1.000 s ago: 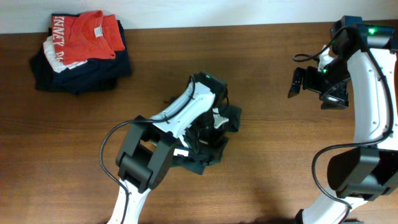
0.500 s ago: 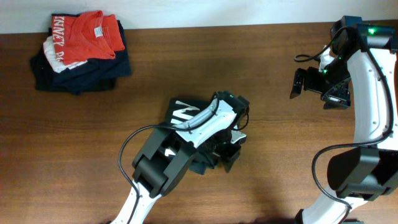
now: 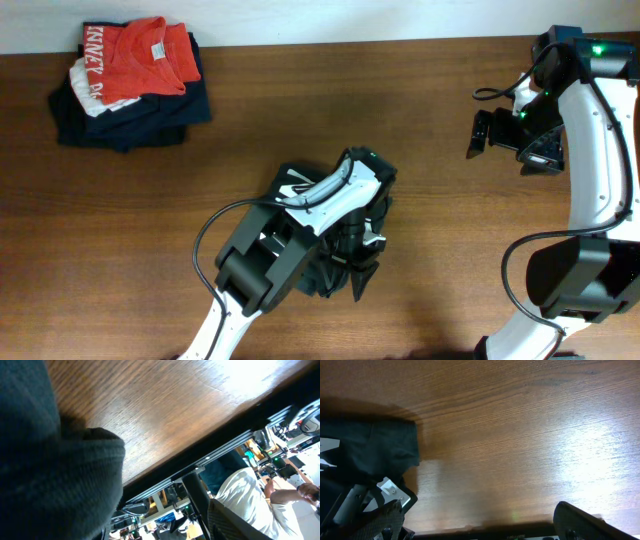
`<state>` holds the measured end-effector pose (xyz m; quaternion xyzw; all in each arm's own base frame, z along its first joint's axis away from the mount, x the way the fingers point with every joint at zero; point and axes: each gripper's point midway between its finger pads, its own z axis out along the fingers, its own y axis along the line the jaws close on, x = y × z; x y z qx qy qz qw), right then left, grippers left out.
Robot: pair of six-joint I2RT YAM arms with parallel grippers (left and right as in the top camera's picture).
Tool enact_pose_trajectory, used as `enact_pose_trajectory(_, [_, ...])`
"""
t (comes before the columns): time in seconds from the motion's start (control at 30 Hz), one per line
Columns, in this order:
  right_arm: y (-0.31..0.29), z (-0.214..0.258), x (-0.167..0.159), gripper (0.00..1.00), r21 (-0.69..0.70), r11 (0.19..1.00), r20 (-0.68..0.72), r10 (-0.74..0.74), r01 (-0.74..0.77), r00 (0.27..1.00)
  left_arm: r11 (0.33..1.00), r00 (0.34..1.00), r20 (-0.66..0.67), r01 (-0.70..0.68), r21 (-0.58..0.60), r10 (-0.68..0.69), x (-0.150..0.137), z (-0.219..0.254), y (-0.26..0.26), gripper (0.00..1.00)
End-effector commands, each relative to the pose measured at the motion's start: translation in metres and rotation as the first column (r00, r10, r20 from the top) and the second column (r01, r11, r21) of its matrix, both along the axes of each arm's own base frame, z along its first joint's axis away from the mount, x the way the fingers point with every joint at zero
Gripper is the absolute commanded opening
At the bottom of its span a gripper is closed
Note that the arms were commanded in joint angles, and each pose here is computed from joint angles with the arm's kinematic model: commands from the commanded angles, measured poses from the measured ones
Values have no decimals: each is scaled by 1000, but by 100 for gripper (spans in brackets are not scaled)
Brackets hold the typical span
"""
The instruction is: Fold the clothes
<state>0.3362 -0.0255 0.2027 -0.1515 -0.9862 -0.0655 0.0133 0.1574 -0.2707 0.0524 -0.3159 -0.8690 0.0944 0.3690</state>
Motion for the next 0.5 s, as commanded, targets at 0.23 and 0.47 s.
enact_pose_trajectory(0.23, [48, 15, 6, 95, 273, 960, 63, 42, -58, 997, 921, 817, 447, -386, -48, 365, 150, 80, 137, 55])
enact_pose_trajectory(0.47, [186, -5, -48, 40, 230, 882, -41, 432, -412, 901, 803, 753, 283, -533, -267, 594, 167, 52, 165, 25])
